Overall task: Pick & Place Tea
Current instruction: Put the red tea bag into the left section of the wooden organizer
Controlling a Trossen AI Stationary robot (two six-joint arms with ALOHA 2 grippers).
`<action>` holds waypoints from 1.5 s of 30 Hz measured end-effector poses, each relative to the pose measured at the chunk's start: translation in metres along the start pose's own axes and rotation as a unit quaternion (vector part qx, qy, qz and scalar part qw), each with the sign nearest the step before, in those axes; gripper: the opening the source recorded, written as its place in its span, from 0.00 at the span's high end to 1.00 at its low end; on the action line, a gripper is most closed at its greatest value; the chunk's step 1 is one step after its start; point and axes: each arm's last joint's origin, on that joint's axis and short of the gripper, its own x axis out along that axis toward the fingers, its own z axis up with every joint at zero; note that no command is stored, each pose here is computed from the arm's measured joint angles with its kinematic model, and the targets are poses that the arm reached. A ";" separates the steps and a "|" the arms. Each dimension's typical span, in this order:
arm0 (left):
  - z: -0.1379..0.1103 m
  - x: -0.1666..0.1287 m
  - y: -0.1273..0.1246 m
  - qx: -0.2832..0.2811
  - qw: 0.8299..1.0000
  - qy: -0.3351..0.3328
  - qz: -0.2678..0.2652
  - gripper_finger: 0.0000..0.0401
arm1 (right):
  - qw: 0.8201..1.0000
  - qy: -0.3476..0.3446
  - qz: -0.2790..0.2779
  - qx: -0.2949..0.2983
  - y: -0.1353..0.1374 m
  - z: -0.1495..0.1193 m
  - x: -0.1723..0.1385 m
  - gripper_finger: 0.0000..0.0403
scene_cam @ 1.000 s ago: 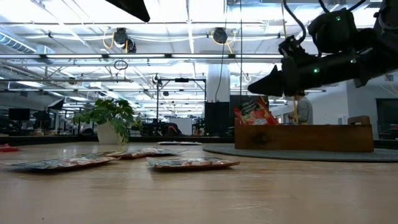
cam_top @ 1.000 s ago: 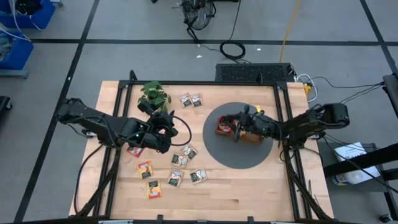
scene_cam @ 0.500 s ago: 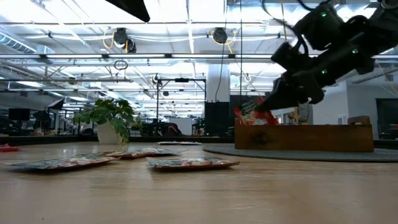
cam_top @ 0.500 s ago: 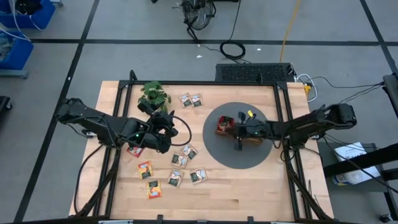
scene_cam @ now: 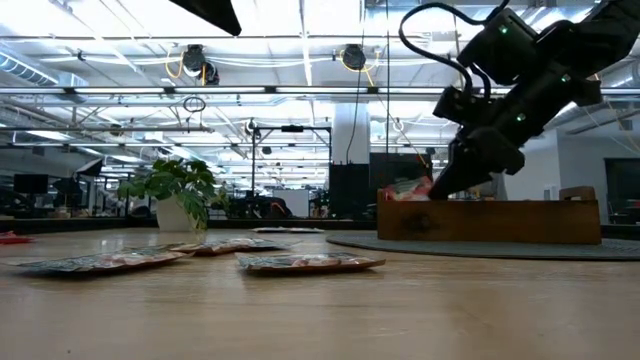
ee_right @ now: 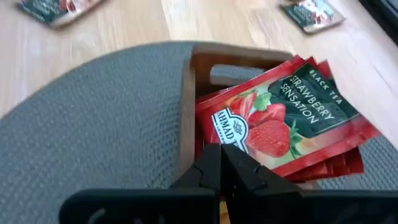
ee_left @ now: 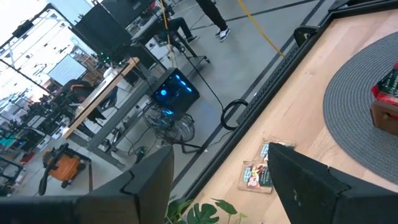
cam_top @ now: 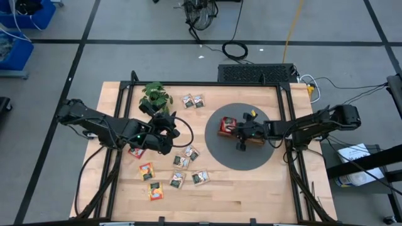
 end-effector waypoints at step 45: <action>-0.001 0.000 -0.002 -0.013 0.999 0.016 -0.032 0.36 | 0.995 -0.095 -0.010 -0.012 -0.003 0.020 -0.015 1.00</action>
